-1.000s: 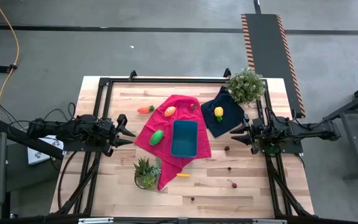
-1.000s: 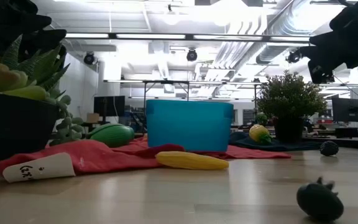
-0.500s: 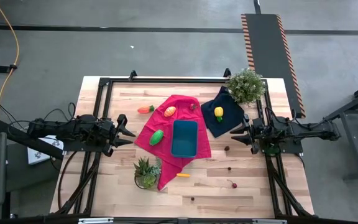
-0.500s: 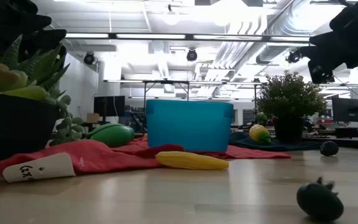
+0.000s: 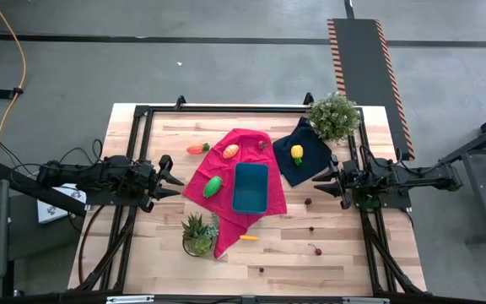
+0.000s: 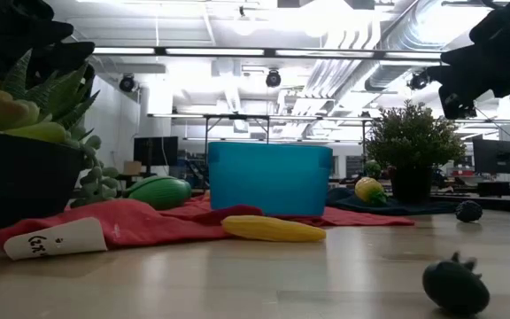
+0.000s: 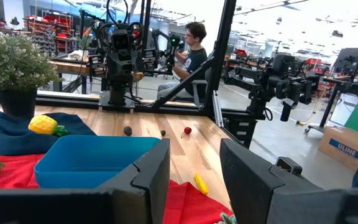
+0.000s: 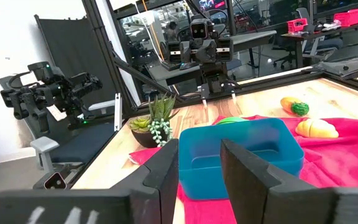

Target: Pick and placing Produce into tupperware

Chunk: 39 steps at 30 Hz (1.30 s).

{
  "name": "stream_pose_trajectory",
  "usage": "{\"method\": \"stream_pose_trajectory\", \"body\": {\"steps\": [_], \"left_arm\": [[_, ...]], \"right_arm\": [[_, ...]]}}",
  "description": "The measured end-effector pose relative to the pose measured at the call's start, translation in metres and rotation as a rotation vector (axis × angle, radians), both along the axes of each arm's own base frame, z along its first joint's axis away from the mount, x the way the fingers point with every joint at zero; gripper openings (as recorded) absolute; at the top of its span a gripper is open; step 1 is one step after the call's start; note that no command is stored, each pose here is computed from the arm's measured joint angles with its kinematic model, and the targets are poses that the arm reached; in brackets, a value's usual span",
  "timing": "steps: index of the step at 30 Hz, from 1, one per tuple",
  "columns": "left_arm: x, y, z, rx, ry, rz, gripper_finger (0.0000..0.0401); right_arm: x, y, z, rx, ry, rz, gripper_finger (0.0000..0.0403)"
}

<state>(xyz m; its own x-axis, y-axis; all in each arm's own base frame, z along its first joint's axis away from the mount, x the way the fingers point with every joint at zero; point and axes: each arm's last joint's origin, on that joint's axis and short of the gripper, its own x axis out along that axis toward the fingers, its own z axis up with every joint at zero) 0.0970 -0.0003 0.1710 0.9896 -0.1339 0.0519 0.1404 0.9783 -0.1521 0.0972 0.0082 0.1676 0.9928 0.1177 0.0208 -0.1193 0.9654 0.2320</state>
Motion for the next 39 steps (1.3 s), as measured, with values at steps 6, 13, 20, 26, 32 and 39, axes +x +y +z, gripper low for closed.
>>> {"method": "stream_pose_trajectory", "body": {"steps": [6,13,20,26,32,39], "left_arm": [[0.0,0.0,0.0,0.0,0.0,0.0,0.0129],[0.0,0.0,0.0,0.0,0.0,0.0,0.0129],[0.0,0.0,0.0,0.0,0.0,0.0,0.0129],[0.0,0.0,0.0,0.0,0.0,0.0,0.0129],[0.0,0.0,0.003,-0.178,-0.013,0.001,0.0129],[-0.002,0.002,0.017,-0.558,-0.119,0.006,0.0129]], "right_arm": [[0.0,0.0,0.0,0.0,0.0,0.001,0.011],[0.0,0.0,0.0,0.0,0.0,0.0,0.011],[0.0,0.0,0.0,0.0,0.0,0.0,0.011],[0.0,0.0,0.0,0.02,0.002,-0.014,0.011],[0.0,0.0,0.001,0.239,0.017,-0.01,0.011],[0.0,-0.001,0.007,0.72,0.009,0.021,0.011]]}}
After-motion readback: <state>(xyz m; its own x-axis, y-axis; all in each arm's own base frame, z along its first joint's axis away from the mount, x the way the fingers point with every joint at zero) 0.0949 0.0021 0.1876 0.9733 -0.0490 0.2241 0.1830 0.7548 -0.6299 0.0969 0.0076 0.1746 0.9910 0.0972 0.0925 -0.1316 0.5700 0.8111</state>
